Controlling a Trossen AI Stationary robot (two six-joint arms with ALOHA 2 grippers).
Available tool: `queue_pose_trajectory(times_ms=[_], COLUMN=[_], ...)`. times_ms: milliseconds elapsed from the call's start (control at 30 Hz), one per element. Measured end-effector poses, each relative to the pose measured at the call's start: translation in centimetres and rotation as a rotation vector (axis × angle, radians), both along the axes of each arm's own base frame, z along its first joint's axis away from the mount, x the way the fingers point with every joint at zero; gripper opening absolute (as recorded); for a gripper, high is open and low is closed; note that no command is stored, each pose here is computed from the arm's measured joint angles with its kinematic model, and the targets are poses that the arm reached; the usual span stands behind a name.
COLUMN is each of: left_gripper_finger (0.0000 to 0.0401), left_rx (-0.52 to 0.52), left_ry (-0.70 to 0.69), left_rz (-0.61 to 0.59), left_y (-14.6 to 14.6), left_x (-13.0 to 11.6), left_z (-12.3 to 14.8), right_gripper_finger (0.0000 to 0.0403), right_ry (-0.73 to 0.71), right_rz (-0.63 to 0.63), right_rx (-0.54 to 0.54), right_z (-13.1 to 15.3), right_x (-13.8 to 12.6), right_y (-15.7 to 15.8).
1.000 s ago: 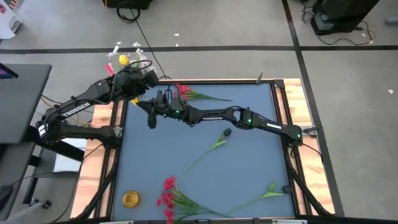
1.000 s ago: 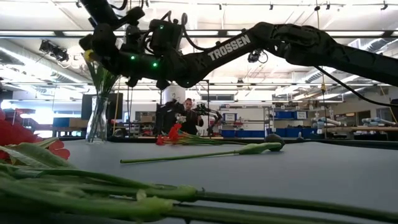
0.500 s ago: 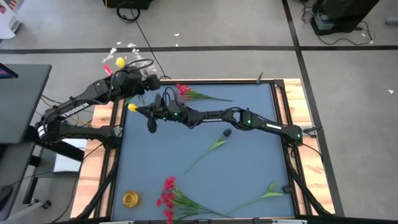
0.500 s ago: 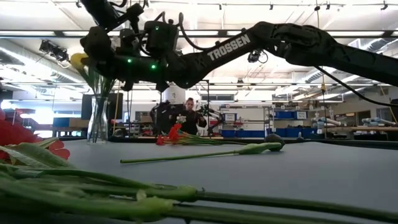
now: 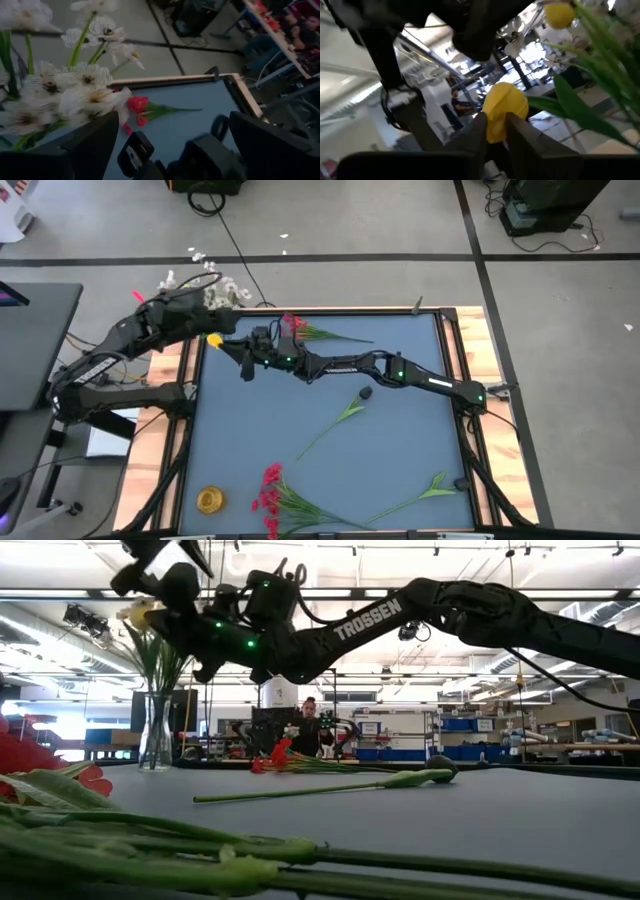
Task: Sort flowers into vase by color
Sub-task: Adjust the yellow flower in the transparent vase, then put the top red flowers into the yellow vase
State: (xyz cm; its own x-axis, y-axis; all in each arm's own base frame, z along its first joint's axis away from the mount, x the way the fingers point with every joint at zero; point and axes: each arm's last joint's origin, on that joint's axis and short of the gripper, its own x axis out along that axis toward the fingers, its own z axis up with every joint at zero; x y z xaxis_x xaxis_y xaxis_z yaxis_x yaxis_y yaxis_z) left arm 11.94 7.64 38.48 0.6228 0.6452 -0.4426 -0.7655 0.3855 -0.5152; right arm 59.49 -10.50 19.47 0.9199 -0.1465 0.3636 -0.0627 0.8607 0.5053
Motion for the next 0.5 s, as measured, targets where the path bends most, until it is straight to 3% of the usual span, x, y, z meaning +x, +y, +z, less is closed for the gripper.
queue_pose_trajectory(times_ms=[167,300,500], left_gripper_finger=[0.0384,0.0384,0.0384], left_rx=[0.137,0.228,0.300], left_ry=[0.007,0.008,0.030], left_rz=[-0.055,-0.083,-0.108], left_y=[-0.8,-1.2,-1.7], left_x=[-1.4,-2.1,-3.0], left_z=[1.0,1.7,2.0], right_gripper_finger=[0.0170,0.0230,0.0264], right_ry=[-0.022,-0.034,-0.022], right_rz=[0.091,0.099,0.175], right_rx=[0.143,0.186,0.193], right_z=[0.0,0.1,0.0], right_x=[-0.3,-0.6,-0.9], right_y=[-1.7,-3.0,-3.8])
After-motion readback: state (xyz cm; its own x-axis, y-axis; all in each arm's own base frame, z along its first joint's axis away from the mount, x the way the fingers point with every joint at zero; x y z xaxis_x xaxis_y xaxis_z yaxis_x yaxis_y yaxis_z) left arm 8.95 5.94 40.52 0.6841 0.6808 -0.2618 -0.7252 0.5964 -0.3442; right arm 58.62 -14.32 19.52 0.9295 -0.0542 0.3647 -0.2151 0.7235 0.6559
